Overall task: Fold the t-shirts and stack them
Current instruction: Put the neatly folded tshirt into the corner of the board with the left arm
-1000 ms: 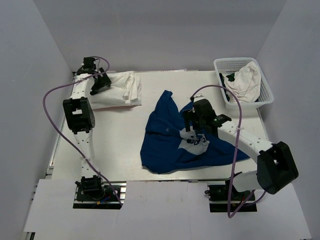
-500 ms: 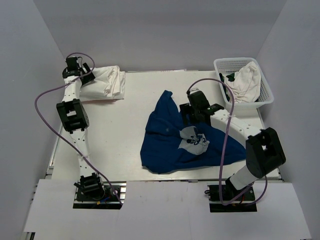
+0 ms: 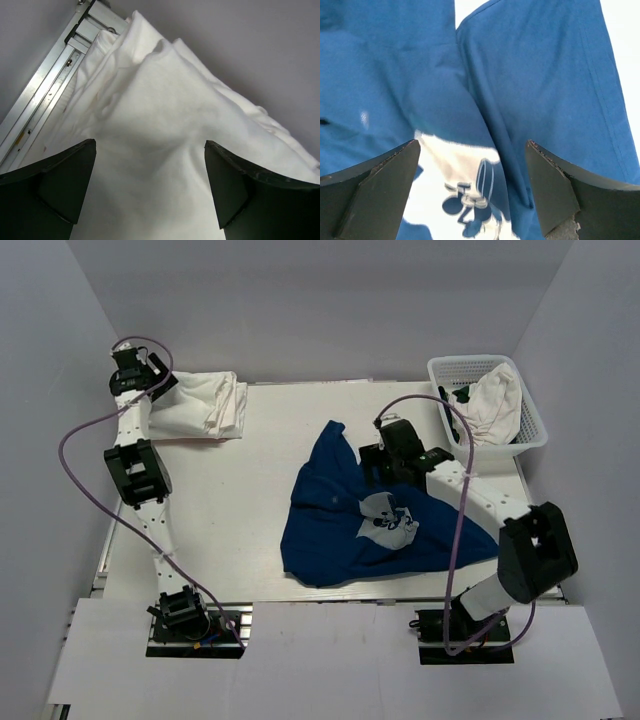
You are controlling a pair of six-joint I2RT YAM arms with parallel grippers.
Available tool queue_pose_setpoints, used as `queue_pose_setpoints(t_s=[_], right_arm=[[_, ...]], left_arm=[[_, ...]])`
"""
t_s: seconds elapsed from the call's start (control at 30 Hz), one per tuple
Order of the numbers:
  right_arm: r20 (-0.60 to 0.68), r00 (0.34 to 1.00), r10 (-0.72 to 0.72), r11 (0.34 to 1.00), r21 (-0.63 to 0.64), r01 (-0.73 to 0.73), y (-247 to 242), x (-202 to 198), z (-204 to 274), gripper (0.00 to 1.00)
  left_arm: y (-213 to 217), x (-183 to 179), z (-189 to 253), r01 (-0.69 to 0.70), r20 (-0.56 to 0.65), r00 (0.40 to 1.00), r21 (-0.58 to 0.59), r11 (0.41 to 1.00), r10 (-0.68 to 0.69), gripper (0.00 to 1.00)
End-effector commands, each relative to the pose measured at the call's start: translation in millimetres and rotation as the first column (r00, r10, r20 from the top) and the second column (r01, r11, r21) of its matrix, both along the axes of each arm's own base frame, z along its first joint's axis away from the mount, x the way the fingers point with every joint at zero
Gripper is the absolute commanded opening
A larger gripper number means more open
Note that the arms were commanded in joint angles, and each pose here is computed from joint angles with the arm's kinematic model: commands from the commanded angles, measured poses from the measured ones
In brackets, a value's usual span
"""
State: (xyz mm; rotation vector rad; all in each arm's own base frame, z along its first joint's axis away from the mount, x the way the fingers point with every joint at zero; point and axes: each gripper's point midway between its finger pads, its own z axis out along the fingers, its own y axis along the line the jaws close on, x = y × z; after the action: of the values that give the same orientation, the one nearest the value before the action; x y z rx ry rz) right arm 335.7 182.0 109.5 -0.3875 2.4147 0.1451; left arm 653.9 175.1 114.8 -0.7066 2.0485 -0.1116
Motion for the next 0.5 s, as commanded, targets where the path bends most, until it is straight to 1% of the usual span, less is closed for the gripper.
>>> queue_pose_setpoints(t_s=[0.0, 0.03, 0.07, 0.1, 0.13, 0.17, 0.2, 0.23, 0.27, 0.3, 0.33, 0.37, 0.4, 0.43, 0.47], right_arm=[[0.111, 0.994, 0.007, 0.996, 0.088, -0.017, 4.7, 2.3, 35.8, 0.9], [0.14, 0.99, -0.002, 0.994, 0.109, -0.013, 3.2, 0.3, 43.9, 0.9], [0.175, 0.985, -0.014, 0.99, 0.142, -0.011, 2.2, -2.8, 56.9, 0.9], [0.173, 0.985, -0.019, 0.989, 0.147, -0.007, 2.2, -3.3, 51.7, 0.9], [0.181, 0.983, -0.028, 0.988, 0.155, 0.0, 1.5, -3.7, 53.2, 0.9], [0.19, 0.981, -0.045, 0.986, 0.166, 0.013, -0.1, -4.1, 55.0, 0.9], [0.199, 0.977, -0.074, 0.981, 0.193, 0.035, -2.9, -8.0, 56.6, 0.9], [0.201, 0.975, -0.095, 0.978, 0.201, 0.054, -5.9, -8.8, 55.8, 0.9], [0.21, 0.972, -0.104, 0.976, 0.212, 0.058, -6.1, -9.4, 58.1, 0.9], [0.228, 0.966, -0.122, 0.973, 0.222, 0.071, -10.6, -12.3, 62.1, 0.9], [0.222, 0.964, -0.146, 0.969, 0.228, 0.094, -14.7, -14.1, 58.6, 0.9], [0.228, 0.962, -0.152, 0.968, 0.233, 0.098, -17.6, -17.7, 59.2, 0.9], [0.234, 0.96, -0.157, 0.967, 0.233, 0.102, -19.4, -18.5, 59.2, 0.9], [0.243, 0.957, -0.16, 0.966, 0.239, 0.101, -22.5, -23.2, 59.2, 0.9], [0.247, 0.955, -0.162, 0.965, 0.24, 0.102, -24.2, -25.1, 59.2, 0.9]], left_arm=[[-17.7, -16.4, 135.0, 0.039, 0.193, 0.98, 0.017, 0.999, -0.042, 0.99], [-31.4, -25.4, 156.8, 0.069, 0.213, 0.975, 0.016, 0.997, -0.071, 0.99], [-44.9, -38.7, 163.3, 0.097, 0.193, 0.976, 0.0, 0.995, -0.095, 0.99], [-46.4, -43.7, 180.8, 0.097, 0.22, 0.971, 0.01, 0.995, -0.097, 0.99], [-56.3, -48.6, 185.9, 0.116, 0.218, 0.969, 0.006, 0.993, -0.115, 0.99], [-59.5, -58.1, 178.2, 0.11, 0.181, 0.978, -0.024, 0.994, -0.104, 0.99], [-59.8, -65.4, 180.1, 0.086, 0.167, 0.983, -0.046, 0.995, -0.077, 0.99], [-63.0, -76.1, 191.7, 0.082, 0.171, 0.983, -0.053, 0.995, -0.072, 0.99], [-70.9, -83.8, 177.4, 0.084, 0.127, 0.989, -0.077, 0.993, -0.073, 0.99], [-74.9, -91.9, 173.3, 0.091, 0.107, 0.991, -0.09, 0.992, -0.081, 0.99], [-91.7, -97.8, 169.9, 0.128, 0.095, 0.988, -0.106, 0.986, -0.118, 0.99], [-101.4, -114.3, 159.2, 0.126, 0.062, 0.991, -0.13, 0.983, -0.119, 0.99], [-107.9, -120.6, 156.4, 0.135, 0.062, 0.99, -0.131, 0.982, -0.128, 0.99], [-117.0, -135.4, 123.1, 0.119, -0.005, 0.993, -0.176, 0.977, -0.121, 0.99], [-129.9, -143.3, 119.6, 0.141, -0.003, 0.99, -0.194, 0.971, -0.144, 0.99]])
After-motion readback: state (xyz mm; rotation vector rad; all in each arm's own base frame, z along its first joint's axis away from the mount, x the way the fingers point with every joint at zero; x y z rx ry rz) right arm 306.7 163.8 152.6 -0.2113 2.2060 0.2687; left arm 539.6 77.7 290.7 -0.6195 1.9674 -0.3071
